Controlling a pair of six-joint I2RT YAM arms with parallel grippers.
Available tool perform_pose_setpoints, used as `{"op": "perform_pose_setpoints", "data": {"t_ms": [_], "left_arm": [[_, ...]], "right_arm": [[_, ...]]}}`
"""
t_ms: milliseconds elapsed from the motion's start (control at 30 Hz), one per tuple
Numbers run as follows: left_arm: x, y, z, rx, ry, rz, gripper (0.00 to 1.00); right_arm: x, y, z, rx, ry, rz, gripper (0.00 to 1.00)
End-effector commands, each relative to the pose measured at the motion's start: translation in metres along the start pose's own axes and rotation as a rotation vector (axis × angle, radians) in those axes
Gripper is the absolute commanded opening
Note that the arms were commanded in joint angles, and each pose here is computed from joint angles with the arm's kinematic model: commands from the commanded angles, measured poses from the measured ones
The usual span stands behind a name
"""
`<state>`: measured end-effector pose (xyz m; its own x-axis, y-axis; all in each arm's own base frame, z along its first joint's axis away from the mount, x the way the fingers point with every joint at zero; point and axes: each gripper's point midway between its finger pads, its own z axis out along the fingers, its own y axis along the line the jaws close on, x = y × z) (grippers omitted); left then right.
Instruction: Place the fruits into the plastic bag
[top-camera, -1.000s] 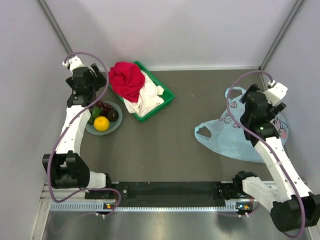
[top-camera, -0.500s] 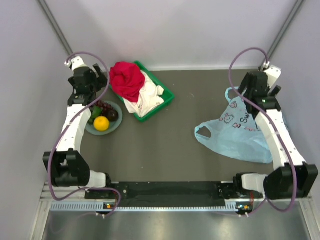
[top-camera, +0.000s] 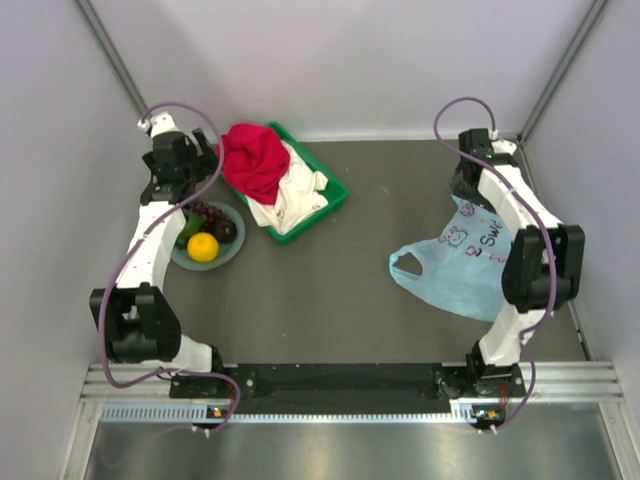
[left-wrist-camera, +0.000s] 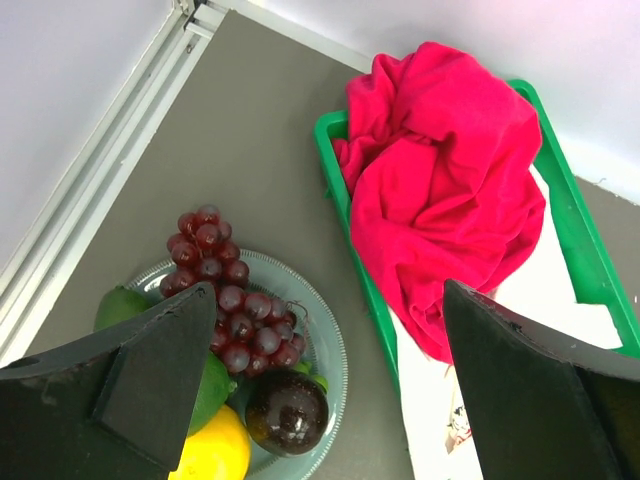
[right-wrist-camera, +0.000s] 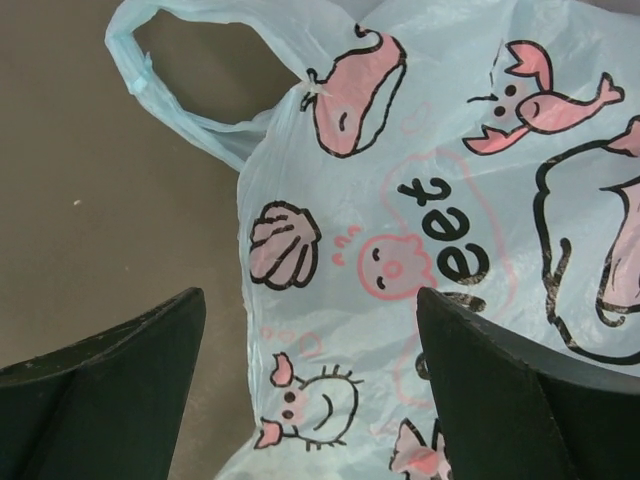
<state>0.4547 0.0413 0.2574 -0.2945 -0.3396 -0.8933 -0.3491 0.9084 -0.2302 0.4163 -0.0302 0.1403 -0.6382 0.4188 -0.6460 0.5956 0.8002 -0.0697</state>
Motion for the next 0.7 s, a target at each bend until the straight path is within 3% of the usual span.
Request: {"op": "perform_pose_setpoints", "data": {"t_ms": [0,500,667], "left_arm": [[-0.041,-0.009,-0.005,0.029,-0.116,0.006,0.99],[-0.035,-0.01,-0.009,0.038,-0.097,-0.009,0.99],[-0.036,-0.014,-0.009,0.058,-0.095,-0.016,0.99]], "right_arm": [[-0.008,0.008,-0.004,0.061,-0.013,0.007,0.87],[0.033,0.004,0.047,0.18,0.09,-0.107,0.9],[0.03,0.008,0.045,0.13,0.064,-0.111,0.72]]}}
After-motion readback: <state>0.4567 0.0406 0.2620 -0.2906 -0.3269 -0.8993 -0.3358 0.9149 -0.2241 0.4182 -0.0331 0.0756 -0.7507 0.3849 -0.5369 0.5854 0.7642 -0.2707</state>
